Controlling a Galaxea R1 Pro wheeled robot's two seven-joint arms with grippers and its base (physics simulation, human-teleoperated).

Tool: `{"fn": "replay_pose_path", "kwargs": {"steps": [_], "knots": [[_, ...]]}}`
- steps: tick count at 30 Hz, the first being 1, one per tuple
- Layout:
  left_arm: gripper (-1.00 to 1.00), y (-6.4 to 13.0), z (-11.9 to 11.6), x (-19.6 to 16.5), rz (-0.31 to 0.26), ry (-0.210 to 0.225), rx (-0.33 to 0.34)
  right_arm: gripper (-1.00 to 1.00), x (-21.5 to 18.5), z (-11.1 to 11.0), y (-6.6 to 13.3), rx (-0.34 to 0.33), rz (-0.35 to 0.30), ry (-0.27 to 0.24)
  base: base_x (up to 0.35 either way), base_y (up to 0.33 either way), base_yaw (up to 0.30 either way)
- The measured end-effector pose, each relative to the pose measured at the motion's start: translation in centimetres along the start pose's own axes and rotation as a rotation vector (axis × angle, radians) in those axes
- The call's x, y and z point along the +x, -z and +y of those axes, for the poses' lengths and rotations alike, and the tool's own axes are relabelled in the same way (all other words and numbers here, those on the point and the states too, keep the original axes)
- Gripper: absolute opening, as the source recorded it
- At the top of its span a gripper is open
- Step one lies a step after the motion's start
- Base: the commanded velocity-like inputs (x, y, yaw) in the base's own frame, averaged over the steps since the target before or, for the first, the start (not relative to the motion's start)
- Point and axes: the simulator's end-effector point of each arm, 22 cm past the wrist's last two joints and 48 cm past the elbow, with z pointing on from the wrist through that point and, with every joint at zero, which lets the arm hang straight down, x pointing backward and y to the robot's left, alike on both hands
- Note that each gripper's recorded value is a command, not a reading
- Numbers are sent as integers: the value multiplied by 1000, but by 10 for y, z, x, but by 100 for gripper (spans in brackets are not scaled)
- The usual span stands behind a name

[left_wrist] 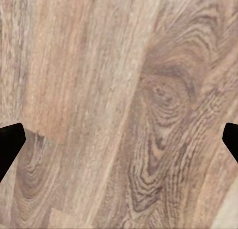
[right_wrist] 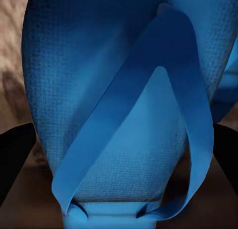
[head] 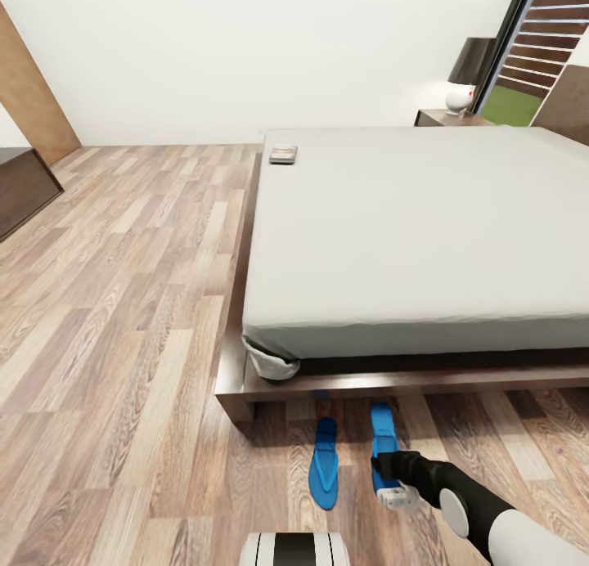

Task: In the bedroom, move the book from the bed onto either nightstand, and place the two sandals side by side next to the bed.

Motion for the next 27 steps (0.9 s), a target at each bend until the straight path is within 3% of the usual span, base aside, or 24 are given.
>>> {"fn": "replay_pose_path", "kwargs": {"steps": [17,19,20,23,24,25,27], "knots": [[100,1,19,0,0,1,-82,-100,-9,-2,-7,-18,-33,24,2,3,0],[100,3,30,-1,-2,3,-129,-100,-10,-1,-7,-21,-36,24,0,0,0],[100,4,37,-1,-2,3,-159,-100,-11,0,-7,-23,-38,23,0,0,0],[100,13,74,-3,-13,5,-335,-100,-13,3,-8,-29,-41,22,0,0,0],[100,22,95,-6,-29,5,-436,-100,-13,3,-8,-30,-43,21,0,0,0],[100,27,105,-8,-39,7,-486,-100,-13,4,-8,-31,-43,21,0,0,0],[100,53,143,-16,-78,8,-695,-100,-12,5,-8,-32,-42,21,0,0,0]]}}
